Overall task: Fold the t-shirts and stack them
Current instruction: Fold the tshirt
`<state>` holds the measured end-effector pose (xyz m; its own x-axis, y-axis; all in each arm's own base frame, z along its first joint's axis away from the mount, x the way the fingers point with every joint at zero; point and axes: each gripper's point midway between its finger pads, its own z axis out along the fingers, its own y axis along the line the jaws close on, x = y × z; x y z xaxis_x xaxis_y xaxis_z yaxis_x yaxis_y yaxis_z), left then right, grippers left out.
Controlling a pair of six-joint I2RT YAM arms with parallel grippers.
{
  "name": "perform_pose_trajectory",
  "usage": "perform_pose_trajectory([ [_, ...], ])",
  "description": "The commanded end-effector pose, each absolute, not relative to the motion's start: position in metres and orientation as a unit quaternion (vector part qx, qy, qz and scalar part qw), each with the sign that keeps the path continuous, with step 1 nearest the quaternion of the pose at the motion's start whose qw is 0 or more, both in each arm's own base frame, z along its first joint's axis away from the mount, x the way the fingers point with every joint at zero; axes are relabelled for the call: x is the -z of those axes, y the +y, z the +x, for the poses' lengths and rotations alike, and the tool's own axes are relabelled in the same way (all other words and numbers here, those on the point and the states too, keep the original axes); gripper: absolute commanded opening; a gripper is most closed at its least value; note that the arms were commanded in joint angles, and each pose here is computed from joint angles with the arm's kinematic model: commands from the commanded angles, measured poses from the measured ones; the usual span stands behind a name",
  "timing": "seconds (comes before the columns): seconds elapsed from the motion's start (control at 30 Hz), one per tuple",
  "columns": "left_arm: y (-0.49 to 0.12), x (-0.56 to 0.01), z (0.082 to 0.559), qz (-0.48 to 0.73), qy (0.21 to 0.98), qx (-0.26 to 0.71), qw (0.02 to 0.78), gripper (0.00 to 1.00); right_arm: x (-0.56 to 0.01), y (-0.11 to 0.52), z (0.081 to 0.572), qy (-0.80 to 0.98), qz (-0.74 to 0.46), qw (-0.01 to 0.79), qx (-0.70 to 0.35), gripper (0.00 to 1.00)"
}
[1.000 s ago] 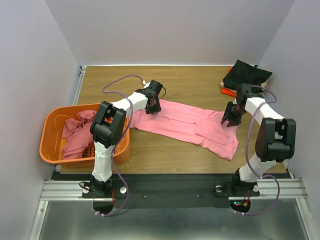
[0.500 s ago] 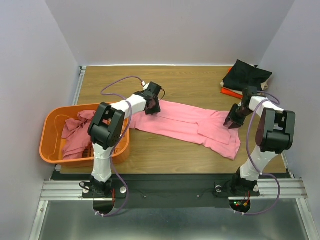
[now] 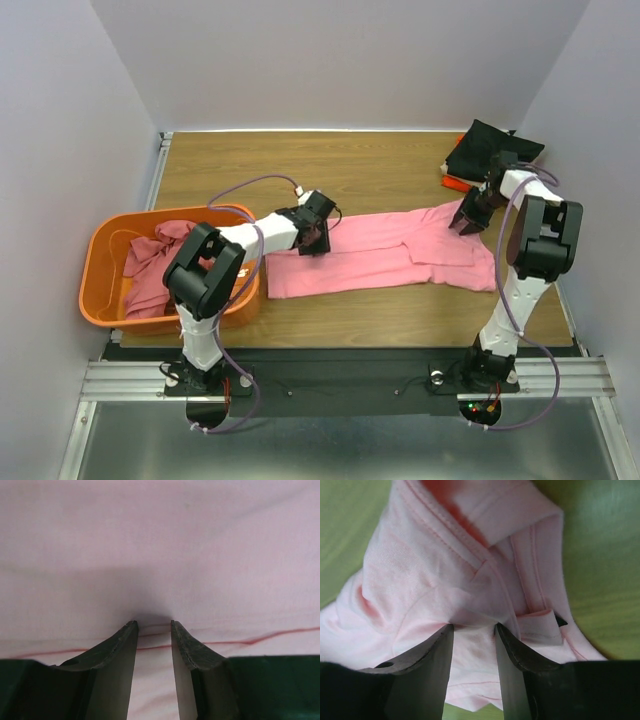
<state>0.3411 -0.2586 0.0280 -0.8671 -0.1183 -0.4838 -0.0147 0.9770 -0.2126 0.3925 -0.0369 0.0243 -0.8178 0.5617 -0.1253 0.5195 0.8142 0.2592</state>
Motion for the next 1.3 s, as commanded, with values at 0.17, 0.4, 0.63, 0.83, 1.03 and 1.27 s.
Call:
perform_pose_trajectory([
  [0.17, -0.258, 0.003, 0.225, -0.025, 0.986, 0.077, 0.144, 0.44, 0.024, -0.02, 0.454, 0.963, 0.232, 0.115, -0.079, 0.46],
  [0.4, -0.259, 0.003, 0.177, -0.015, 0.99, 0.082, 0.112, 0.44, 0.034, 0.049, 0.487, 0.974, 0.176, 0.119, -0.081, 0.46],
  [0.63, -0.297, -0.008, 0.146, 0.053, 0.988, 0.126, 0.073, 0.44, 0.039, 0.114, 0.534, 0.971, 0.149, 0.148, -0.117, 0.47],
  [0.83, -0.34, -0.04, 0.154, 0.114, 0.972, 0.188, 0.085, 0.44, 0.025, 0.174, 0.579, 0.953, 0.136, 0.187, -0.197, 0.51],
  [1.03, -0.368, -0.097, 0.201, 0.118, 0.959, 0.202, 0.159, 0.44, -0.051, 0.183, 0.605, 0.925, 0.119, 0.27, -0.239, 0.59],
  [1.27, -0.352, -0.139, 0.247, 0.094, 0.946, 0.2, 0.236, 0.44, -0.148, 0.166, 0.585, 0.911, 0.069, 0.341, -0.22, 0.65],
])
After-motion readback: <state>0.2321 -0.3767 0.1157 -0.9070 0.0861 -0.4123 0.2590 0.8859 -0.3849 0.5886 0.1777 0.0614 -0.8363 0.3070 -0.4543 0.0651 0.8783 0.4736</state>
